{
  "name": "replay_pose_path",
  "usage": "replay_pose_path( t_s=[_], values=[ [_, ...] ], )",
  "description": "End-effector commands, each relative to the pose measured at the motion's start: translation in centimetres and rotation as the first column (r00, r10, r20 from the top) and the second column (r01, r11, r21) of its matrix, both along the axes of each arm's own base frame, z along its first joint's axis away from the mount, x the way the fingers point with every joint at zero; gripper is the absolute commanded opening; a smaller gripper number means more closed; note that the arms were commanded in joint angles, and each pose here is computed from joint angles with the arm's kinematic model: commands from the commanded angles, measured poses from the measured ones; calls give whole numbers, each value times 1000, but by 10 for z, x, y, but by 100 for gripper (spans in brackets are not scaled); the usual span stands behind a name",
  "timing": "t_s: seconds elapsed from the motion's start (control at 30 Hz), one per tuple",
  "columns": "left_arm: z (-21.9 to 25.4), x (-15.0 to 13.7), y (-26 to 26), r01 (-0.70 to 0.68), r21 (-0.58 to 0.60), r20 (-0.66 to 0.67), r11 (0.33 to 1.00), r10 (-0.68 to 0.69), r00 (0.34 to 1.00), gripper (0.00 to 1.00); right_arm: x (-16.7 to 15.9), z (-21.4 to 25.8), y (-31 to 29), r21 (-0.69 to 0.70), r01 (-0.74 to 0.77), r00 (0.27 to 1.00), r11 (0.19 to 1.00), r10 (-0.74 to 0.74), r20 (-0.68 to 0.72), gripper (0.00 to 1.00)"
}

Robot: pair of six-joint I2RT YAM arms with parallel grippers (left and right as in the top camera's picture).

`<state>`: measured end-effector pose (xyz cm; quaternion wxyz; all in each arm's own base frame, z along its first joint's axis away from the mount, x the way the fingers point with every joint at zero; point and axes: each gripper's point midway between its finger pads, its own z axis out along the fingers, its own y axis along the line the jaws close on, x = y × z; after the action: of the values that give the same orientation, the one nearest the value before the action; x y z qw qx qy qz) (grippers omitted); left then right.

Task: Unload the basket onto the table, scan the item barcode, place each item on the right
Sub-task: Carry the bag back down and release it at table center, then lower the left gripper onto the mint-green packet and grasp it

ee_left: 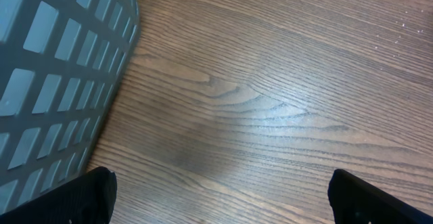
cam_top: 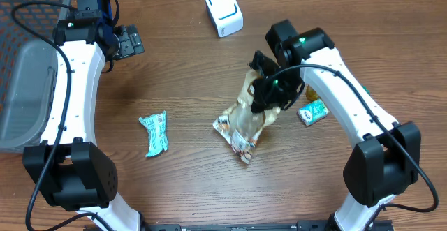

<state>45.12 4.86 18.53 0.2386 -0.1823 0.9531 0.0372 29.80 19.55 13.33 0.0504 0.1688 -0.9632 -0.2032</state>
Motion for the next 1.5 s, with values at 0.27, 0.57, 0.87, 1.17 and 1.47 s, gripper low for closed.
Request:
replay_pose_path(
  t_s=[0.27, 0.57, 0.87, 1.17, 1.47],
  values=[
    [12, 2, 2, -9, 11, 31, 1000, 9, 999, 99, 5, -49, -33, -195, 13, 998, 981, -1, 62, 5],
    [12, 2, 2, -9, 11, 31, 1000, 9, 999, 100, 37, -49, -54, -318, 165, 974, 933, -104, 202, 73],
    [12, 2, 2, -9, 11, 31, 1000, 9, 999, 100, 60, -5, -5, -113, 267, 942, 957, -235, 239, 83],
    [12, 2, 2, -9, 11, 31, 1000, 9, 999, 99, 24, 2, 88, 221, 134, 986, 966, -153, 71, 100],
    [12, 4, 0, -4, -5, 38, 1000, 5, 999, 100, 6, -22, 157, 326, 138, 977, 935, -183, 113, 97]
  ],
)
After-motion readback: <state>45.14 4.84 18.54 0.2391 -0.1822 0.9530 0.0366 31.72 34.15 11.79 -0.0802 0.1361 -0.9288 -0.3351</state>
